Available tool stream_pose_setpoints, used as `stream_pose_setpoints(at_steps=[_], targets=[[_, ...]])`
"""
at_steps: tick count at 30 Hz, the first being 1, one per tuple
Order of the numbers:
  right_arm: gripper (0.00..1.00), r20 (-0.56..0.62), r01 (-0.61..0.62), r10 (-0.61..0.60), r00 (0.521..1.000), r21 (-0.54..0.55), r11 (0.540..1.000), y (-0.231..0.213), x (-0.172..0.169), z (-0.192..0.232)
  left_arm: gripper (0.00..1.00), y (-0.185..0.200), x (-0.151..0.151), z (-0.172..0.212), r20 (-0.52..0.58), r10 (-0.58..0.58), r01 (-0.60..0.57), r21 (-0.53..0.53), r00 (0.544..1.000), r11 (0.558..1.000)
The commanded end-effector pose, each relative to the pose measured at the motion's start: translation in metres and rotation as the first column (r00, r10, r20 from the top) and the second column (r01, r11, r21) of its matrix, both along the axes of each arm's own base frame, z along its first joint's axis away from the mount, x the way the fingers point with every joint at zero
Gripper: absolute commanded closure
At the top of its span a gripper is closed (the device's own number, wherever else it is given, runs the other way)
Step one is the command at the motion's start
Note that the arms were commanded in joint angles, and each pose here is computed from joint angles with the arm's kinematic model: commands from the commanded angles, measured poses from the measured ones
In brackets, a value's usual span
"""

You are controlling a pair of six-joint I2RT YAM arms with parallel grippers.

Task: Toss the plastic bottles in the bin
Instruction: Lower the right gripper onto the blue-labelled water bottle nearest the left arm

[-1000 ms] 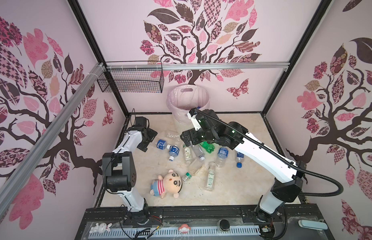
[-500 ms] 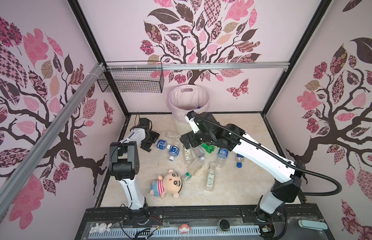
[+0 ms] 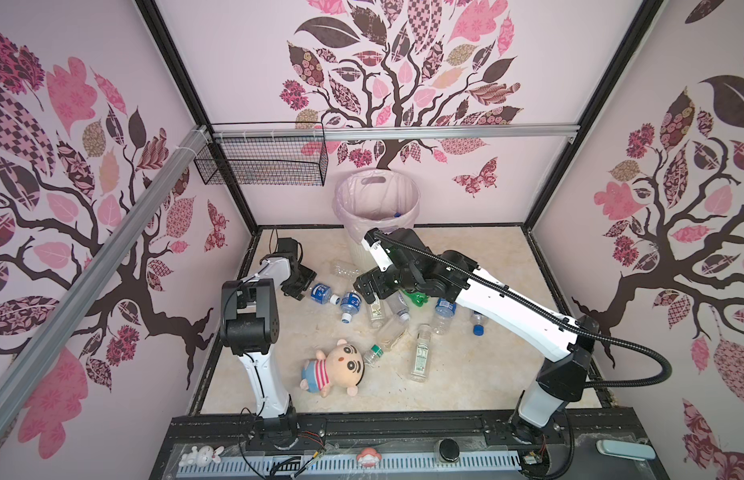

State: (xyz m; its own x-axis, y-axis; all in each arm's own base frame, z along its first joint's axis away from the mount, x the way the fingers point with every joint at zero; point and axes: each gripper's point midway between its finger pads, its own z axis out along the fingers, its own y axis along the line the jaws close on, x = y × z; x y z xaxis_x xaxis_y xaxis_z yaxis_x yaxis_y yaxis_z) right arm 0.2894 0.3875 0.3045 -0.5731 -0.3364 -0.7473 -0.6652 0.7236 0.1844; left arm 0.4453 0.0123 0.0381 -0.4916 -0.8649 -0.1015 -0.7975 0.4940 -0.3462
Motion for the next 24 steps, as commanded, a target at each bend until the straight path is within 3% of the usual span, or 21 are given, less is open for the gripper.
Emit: stream_pose_setpoints(at_steps=[1,11,19,24], targets=[[0.0,0.019,-0.007,0.006,1.0,0.007,1.0,0.005,0.003,0.006,0.44,0.002,-0.004,-0.011,-0.023,-0.014,0.014,0.01,1.0,1.0],[0.0,0.013,0.05,-0.05,0.999,0.003,0.999,-0.005,0.005,0.002,0.53,-0.005,0.002,0.01,0.045,-0.11,0.11,-0.001,0.993,0.994],[0.0,0.07,0.19,-0.193,0.979,0.051,0.981,-0.025,0.017,0.006,0.54,-0.015,-0.002,0.048,0.14,-0.181,0.183,-0.003,0.973,0.983],[0.0,0.083,0.212,-0.22,0.972,0.09,0.973,-0.03,0.018,0.003,0.55,-0.027,-0.011,0.073,0.194,-0.207,0.217,-0.029,0.959,0.976]])
